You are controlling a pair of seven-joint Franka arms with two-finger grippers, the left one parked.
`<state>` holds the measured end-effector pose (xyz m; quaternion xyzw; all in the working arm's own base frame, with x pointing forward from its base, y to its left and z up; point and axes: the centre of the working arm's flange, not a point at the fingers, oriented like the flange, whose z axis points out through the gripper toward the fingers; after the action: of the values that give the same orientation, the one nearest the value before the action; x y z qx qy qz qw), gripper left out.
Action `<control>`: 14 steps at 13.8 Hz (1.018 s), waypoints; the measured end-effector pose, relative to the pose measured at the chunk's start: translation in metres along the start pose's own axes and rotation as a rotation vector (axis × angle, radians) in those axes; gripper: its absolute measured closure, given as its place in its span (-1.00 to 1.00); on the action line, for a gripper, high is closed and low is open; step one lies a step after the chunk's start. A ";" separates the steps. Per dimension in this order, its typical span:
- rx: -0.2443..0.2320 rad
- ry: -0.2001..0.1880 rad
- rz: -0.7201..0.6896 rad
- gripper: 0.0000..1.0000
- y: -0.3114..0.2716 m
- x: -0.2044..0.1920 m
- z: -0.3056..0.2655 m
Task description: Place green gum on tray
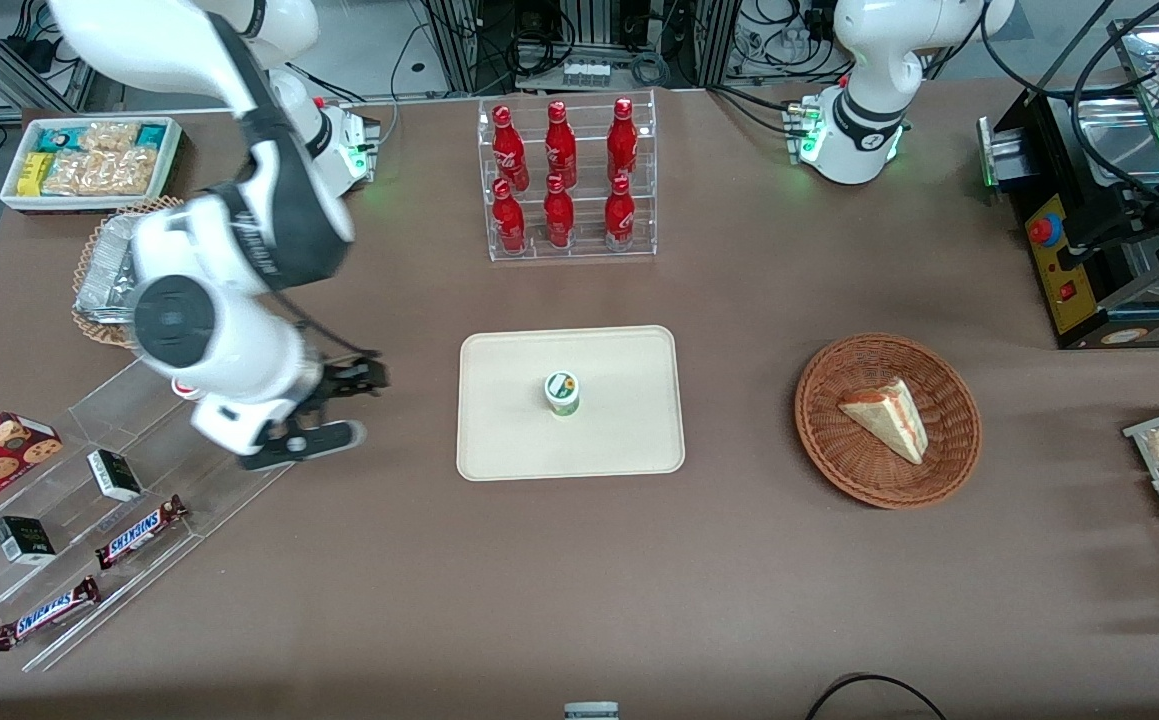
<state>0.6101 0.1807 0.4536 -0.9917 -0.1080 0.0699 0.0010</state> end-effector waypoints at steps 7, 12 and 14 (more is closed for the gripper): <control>0.049 0.043 0.095 -1.00 0.119 -0.044 -0.037; 0.059 0.045 0.035 -1.00 0.159 -0.076 -0.060; 0.062 0.023 0.031 -1.00 0.165 -0.090 -0.070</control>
<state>0.5680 0.0011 0.5327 -0.9935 -0.0902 0.0616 0.0321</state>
